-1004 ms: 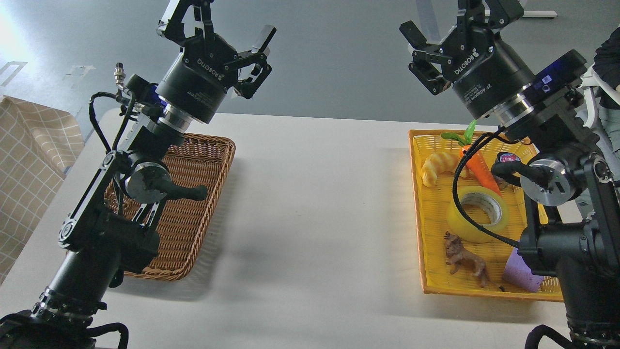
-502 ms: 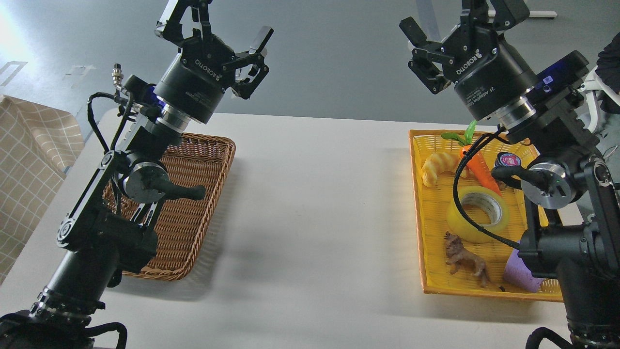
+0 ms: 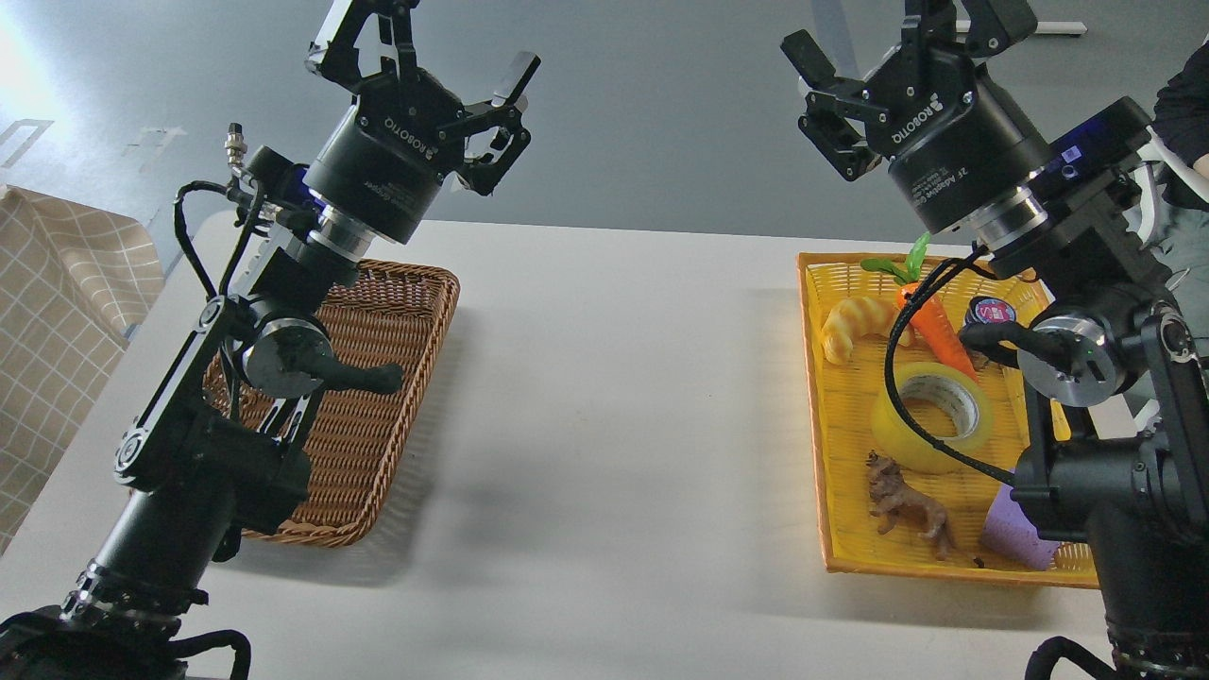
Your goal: Place and transfer tape with both arms
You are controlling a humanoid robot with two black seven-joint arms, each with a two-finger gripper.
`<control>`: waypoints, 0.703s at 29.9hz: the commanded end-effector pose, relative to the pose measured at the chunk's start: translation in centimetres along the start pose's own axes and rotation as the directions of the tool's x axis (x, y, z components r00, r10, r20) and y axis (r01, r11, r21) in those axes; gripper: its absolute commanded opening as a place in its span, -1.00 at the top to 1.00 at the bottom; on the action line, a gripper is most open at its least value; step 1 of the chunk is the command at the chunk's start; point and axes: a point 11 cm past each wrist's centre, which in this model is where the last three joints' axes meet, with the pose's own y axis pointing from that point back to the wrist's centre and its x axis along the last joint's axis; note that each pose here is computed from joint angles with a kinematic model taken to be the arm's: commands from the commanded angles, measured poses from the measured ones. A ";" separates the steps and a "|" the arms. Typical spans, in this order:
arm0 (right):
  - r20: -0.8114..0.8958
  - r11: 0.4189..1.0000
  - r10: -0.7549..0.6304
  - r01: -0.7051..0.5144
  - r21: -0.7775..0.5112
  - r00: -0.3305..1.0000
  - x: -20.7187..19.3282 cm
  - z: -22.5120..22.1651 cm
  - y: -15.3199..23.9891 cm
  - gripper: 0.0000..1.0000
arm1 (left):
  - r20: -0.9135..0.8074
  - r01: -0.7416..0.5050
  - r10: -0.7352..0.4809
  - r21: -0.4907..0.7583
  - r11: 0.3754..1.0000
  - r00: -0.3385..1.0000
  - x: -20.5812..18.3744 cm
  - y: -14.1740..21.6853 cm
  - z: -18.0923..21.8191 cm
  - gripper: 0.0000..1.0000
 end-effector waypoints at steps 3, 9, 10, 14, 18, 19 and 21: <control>0.002 1.000 0.001 -0.001 -0.003 1.000 0.0 0.1 0.0 -1.00 | 0.001 -0.003 0.003 0.001 1.000 1.000 0.1 0.0 0.0 -0.96; 0.002 1.000 0.001 -0.001 -0.003 1.000 0.0 0.1 0.0 -1.00 | 0.001 -0.002 0.002 0.000 1.000 1.000 0.0 0.0 0.0 -0.96; 0.001 1.000 0.000 0.000 -0.002 1.000 0.0 0.1 0.0 -1.00 | 0.001 -0.002 0.002 0.000 1.000 1.000 0.0 0.0 0.0 -0.96; 0.003 1.000 0.001 -0.001 -0.004 1.000 0.0 0.2 0.2 -1.00 | -0.001 -0.006 0.006 0.004 1.000 1.000 0.1 0.2 -0.1 -0.96; 0.003 1.000 0.001 -0.001 -0.004 1.000 0.0 0.2 0.2 -1.00 | -0.004 -0.009 0.009 0.006 1.000 1.000 0.1 0.4 -0.3 -0.96; 0.003 1.000 0.001 -0.001 -0.004 1.000 0.0 0.2 0.2 -1.00 | -0.004 -0.009 0.009 0.006 1.000 1.000 0.1 0.4 -0.3 -0.96; 0.002 1.000 0.003 -0.003 -0.003 1.000 0.0 0.2 0.2 -1.00 | -0.004 -0.009 0.009 0.006 1.000 1.000 0.1 0.4 -0.3 -0.96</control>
